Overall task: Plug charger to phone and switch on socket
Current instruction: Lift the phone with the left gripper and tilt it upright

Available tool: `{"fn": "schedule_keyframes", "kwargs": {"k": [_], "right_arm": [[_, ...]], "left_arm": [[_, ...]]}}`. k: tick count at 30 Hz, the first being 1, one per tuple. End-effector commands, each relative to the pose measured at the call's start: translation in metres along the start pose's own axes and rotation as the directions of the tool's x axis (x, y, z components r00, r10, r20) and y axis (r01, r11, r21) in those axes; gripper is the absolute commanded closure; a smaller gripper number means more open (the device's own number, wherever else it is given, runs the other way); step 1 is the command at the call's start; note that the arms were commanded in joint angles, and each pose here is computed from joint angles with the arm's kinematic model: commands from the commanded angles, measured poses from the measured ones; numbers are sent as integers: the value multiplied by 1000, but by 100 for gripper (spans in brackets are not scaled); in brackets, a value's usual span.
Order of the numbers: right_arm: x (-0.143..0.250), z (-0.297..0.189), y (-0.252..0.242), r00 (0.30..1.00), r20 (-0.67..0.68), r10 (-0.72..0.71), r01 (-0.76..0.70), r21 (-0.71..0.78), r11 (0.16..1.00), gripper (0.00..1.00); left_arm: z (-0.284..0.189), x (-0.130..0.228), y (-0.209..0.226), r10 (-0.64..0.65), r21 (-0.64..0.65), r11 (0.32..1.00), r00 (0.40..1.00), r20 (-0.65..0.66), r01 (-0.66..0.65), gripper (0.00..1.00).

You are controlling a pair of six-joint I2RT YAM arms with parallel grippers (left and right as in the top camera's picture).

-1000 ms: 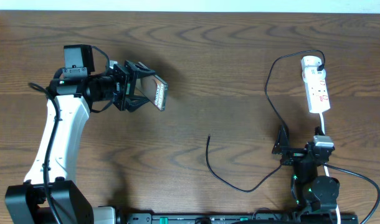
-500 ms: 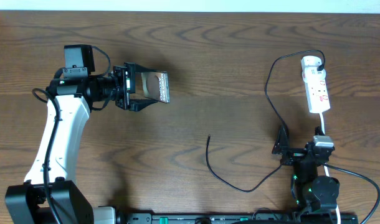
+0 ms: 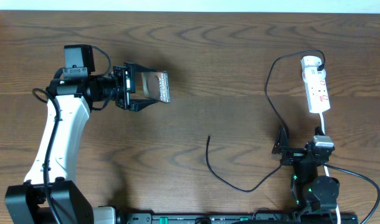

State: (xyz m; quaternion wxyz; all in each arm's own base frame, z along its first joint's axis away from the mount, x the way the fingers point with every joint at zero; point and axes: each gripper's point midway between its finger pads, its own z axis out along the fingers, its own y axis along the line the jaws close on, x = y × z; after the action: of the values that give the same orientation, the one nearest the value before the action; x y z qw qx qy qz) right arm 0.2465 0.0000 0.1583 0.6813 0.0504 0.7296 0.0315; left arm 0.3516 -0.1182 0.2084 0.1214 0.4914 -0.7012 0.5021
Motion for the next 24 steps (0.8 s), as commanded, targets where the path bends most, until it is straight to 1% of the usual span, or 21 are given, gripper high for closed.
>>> {"fn": "schedule_keyframes", "kwargs": {"k": [1, 5, 9, 13, 17, 21, 24], "right_arm": [[1, 0, 3, 1000, -2, -14, 14, -12, 1000, 1], [1, 0, 3, 1000, -2, -14, 14, -12, 1000, 1], [1, 0, 3, 1000, -2, -14, 14, -12, 1000, 1], [1, 0, 3, 1000, -2, -14, 14, -12, 1000, 1], [1, 0, 3, 1000, -2, -14, 14, -12, 1000, 1], [1, 0, 3, 1000, -2, -14, 14, -12, 1000, 1], [1, 0, 3, 1000, -2, -14, 14, -12, 1000, 1]], "left_arm": [[-10, -24, -7, 200, -28, 980, 962, 184, -199, 93], [-20, -56, -3, 313, -126, 950, 884, 348, -287, 93], [-35, -86, 1, 389, -241, 920, 779, 491, -308, 93], [-53, -108, 12, 390, -323, 917, 699, 599, -234, 93], [-70, -122, 26, 392, -390, 908, 632, 669, -151, 93], [-81, -129, 37, 397, -431, 897, 594, 700, -92, 93], [-84, -131, 37, 402, -438, 895, 577, 711, -83, 93]]}}
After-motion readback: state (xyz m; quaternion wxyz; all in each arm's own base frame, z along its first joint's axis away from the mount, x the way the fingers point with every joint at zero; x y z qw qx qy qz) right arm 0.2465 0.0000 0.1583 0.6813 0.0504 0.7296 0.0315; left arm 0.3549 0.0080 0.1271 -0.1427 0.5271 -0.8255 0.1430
